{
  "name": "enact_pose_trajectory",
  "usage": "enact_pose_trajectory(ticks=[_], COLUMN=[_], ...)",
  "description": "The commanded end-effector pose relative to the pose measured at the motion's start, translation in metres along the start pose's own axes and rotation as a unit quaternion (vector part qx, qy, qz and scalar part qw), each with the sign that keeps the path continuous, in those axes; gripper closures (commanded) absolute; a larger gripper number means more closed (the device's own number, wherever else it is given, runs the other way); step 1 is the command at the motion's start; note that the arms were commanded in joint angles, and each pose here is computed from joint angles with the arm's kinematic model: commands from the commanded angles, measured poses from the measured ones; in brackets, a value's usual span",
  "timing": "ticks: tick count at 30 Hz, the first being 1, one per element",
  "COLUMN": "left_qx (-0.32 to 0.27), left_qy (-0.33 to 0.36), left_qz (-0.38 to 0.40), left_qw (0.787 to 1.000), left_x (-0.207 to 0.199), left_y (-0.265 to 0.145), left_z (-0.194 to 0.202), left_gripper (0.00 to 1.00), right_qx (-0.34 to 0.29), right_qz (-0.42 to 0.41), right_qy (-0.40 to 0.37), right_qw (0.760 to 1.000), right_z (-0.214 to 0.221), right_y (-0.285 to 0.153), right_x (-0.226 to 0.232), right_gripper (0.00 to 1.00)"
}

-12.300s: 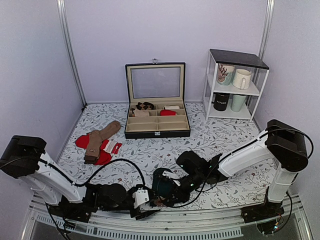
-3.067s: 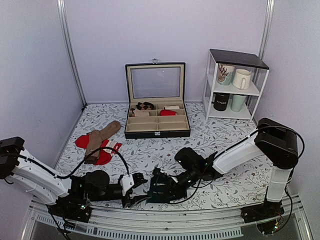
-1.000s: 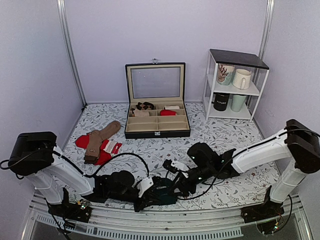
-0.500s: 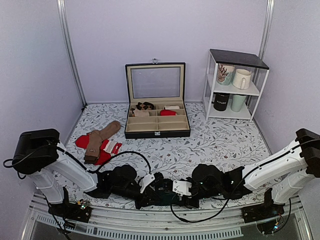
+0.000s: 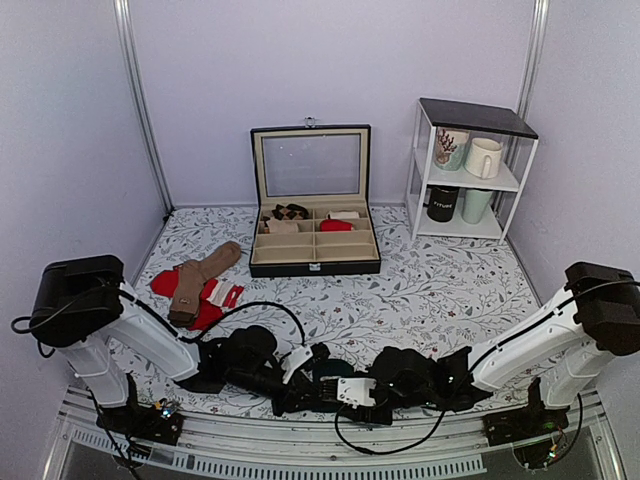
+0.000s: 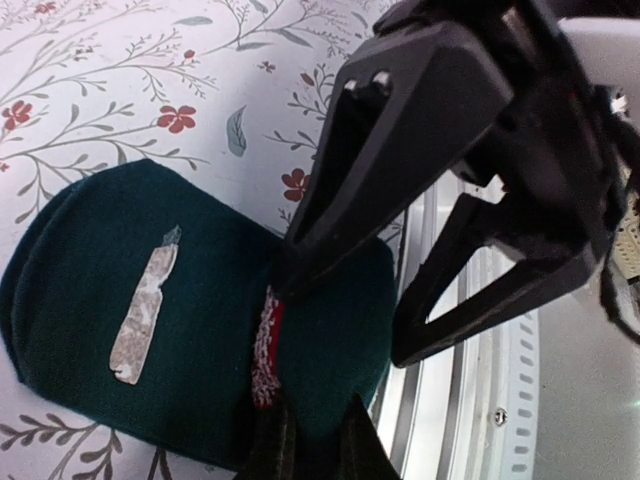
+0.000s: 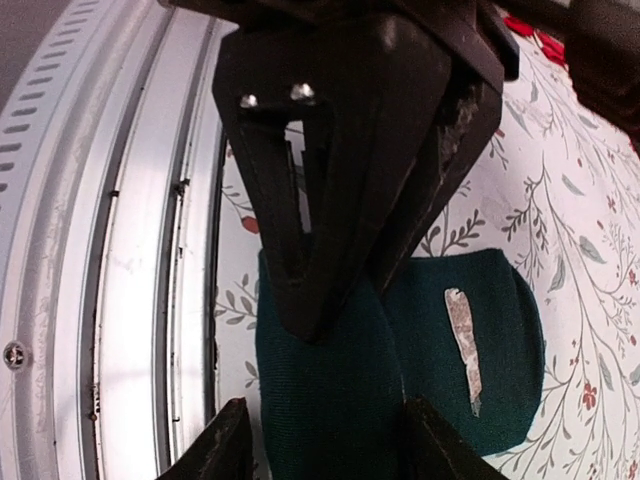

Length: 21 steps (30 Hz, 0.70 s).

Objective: Roll the socks
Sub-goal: Roll the sock at the center of the board.

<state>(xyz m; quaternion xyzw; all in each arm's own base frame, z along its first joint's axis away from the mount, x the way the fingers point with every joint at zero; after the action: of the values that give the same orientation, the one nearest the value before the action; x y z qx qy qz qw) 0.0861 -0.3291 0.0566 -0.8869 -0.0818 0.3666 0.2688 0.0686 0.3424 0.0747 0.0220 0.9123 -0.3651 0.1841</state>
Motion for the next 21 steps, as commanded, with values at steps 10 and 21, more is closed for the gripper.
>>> enact_pose_trajectory(ticks=[10,21], left_qx=[0.079,-0.09], left_qy=[-0.033,0.224], left_qz=[-0.056,-0.102], left_qw=[0.995,0.965], left_x=[0.025,-0.04], left_y=[-0.007,-0.046], left_z=[0.038,-0.012], left_gripper=[0.83,0.01], right_qx=[0.041,0.053], right_qz=[-0.037,-0.241], right_qy=[0.065,0.278], right_qw=[0.996,0.928], right_z=[0.014,0.037], right_y=[0.012,0.025], right_x=[0.01,0.015], right_gripper=[0.71,0.71])
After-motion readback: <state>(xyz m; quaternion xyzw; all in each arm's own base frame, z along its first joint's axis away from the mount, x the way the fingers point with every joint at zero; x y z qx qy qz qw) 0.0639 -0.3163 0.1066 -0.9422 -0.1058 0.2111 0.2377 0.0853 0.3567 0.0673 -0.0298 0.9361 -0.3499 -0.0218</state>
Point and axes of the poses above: each gripper's point midway between its finger pads, its own y axis out along the fingers, its own x axis along the line the jaws close on, z = x × y, the point moved 6 cm from there along -y, back along the fingers, and after that the axes turned 12 degrees about -y, right-handed, at the moved point
